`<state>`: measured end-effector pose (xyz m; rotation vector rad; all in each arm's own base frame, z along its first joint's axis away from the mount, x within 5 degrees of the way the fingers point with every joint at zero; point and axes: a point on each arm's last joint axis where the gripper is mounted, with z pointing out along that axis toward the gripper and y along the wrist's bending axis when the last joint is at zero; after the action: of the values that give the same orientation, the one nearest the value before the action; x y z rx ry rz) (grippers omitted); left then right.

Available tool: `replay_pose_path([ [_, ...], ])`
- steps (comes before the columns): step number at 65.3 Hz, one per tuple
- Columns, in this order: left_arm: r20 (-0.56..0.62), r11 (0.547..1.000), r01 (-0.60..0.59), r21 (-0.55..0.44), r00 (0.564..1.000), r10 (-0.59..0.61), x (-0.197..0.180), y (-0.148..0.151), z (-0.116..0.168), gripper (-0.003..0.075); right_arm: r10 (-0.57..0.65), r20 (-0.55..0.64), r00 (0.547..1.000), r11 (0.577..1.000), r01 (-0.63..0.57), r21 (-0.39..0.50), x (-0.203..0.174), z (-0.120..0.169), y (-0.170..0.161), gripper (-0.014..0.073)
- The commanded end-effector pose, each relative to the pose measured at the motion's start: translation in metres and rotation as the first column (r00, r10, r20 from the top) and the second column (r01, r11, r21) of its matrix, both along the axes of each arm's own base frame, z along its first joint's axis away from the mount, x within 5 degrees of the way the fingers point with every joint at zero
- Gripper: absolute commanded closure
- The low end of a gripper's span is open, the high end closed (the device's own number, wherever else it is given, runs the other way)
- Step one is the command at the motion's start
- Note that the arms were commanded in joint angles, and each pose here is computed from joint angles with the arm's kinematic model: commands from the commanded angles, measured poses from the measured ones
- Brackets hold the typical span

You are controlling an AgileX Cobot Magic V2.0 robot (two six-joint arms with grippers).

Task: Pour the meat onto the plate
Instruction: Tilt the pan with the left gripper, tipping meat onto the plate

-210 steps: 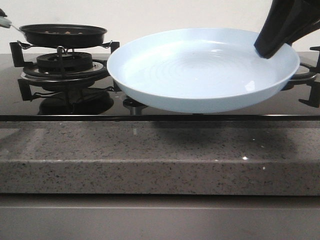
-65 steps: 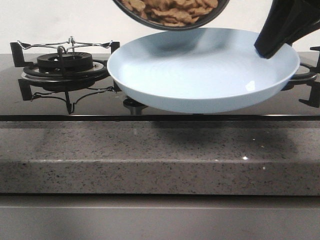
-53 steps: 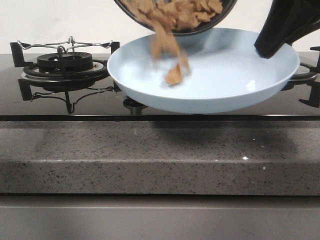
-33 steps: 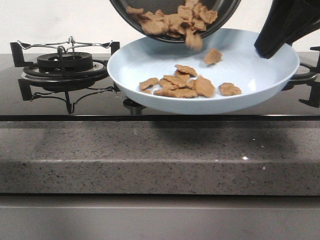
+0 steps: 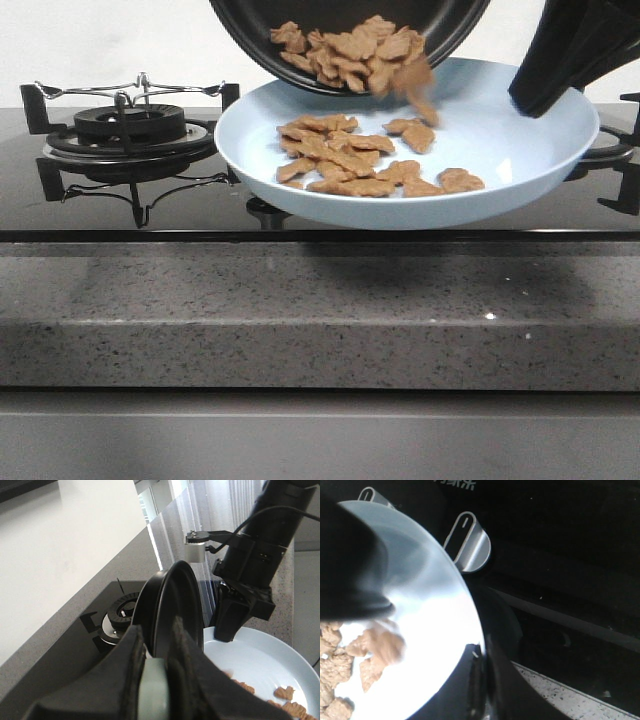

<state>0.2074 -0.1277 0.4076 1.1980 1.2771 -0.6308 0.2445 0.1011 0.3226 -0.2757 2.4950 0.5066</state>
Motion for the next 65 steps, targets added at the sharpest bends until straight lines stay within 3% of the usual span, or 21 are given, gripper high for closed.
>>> replay_pose_path([
  [1, 0.105, 0.996, 0.044, -0.077, 0.994, -0.035, -0.0130, -0.0005, 0.0252, 0.0741, -0.009, 0.083, 0.997, 0.999, 0.005, 0.047, -0.0030, 0.0188, 0.0006, 0.0663],
  [24, 0.235, 0.997, 0.071, -0.036, 0.970, -0.061, -0.0157, -0.0008, 0.0299, 0.0741, -0.009, 0.083, 0.997, 0.999, 0.005, 0.047, -0.0030, 0.0188, 0.0006, 0.0663],
  [48, 0.253, 0.997, 0.072, -0.035, 0.965, -0.061, -0.0196, 0.0003, 0.0326, 0.0741, -0.009, 0.083, 0.997, 0.999, 0.005, 0.047, -0.0030, 0.0188, 0.0006, 0.0663],
  [65, -0.026, 0.987, -0.032, -0.157, 0.999, 0.029, -0.0122, 0.0067, 0.0329, 0.0741, -0.009, 0.083, 0.997, 0.999, 0.005, 0.047, -0.0030, 0.0188, 0.0006, 0.0663],
])
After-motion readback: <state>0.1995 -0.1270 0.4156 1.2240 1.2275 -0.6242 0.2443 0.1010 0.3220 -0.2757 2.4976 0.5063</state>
